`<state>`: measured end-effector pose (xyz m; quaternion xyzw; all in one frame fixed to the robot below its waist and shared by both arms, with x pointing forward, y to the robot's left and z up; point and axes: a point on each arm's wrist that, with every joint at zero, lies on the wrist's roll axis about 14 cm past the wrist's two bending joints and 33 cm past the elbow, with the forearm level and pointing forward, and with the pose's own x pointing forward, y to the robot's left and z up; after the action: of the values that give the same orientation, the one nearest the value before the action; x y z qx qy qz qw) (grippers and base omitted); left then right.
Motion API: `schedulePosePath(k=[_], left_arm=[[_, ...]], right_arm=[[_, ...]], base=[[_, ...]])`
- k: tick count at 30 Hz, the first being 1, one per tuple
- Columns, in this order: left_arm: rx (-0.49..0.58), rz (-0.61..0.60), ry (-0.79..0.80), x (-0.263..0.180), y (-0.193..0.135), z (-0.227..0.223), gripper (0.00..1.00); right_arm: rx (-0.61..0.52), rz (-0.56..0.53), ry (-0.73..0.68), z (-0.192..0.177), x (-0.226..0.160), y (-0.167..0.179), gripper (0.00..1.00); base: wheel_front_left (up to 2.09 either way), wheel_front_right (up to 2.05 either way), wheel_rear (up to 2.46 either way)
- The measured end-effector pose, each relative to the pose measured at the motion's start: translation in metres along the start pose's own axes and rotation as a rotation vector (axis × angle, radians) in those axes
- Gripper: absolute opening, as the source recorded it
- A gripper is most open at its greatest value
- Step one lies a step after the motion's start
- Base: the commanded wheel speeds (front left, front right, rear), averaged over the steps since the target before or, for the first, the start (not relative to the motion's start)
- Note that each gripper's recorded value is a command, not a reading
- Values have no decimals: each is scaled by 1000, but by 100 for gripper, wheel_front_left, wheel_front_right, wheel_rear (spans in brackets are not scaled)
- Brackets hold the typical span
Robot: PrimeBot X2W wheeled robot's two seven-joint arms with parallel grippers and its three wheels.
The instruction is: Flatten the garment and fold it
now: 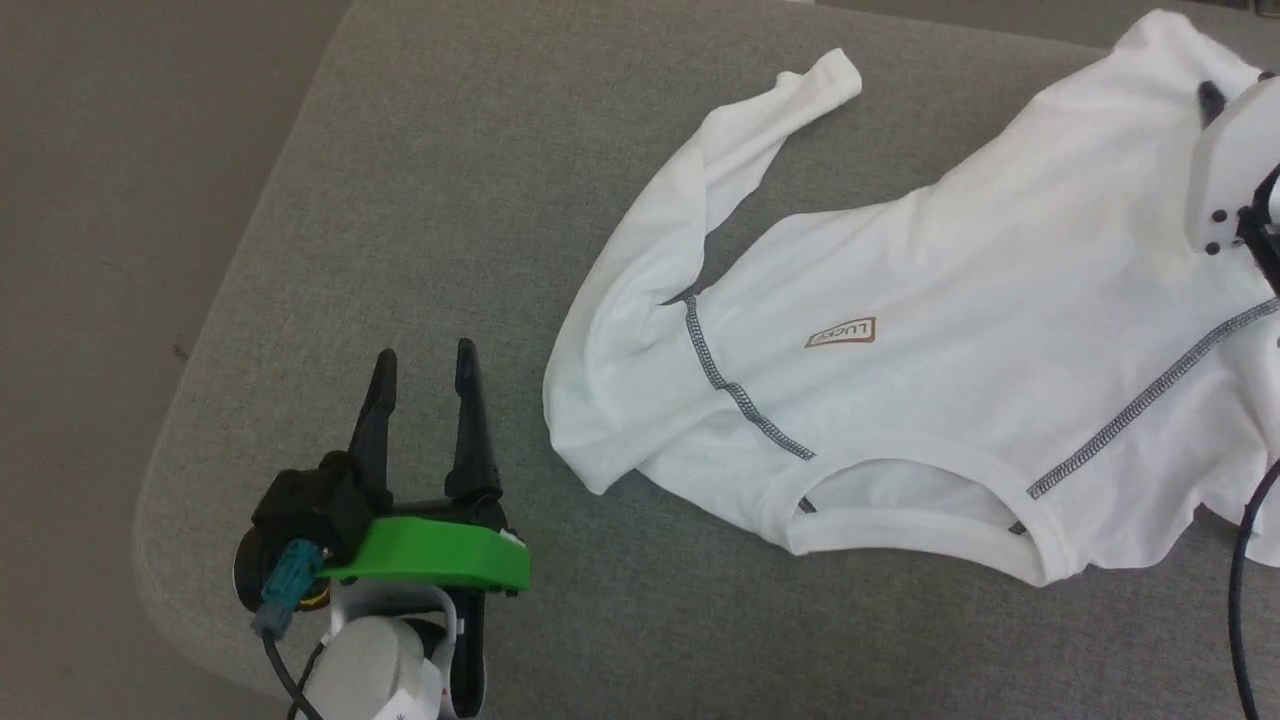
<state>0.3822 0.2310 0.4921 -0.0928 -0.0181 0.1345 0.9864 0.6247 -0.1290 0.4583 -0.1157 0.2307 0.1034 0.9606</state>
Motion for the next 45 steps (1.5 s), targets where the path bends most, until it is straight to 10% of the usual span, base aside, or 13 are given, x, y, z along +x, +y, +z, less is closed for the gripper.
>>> schedulePosePath(k=[10, 29, 45], left_arm=[[-29, -47, -14, -4, -11, 5, 100], [-100, -282, 34, -16, -86, -2, 100], [-49, -182, 753, -58, -90, -106, 100]], right_arm=[[198, 26, -345, 40, -55, 8, 100], [469, -172, -194, -138, -217, -19, 100], [516, -203, -211, -143, -235, -26, 100]], base=[[0, 0, 0], [0, 0, 0], [0, 0, 0]])
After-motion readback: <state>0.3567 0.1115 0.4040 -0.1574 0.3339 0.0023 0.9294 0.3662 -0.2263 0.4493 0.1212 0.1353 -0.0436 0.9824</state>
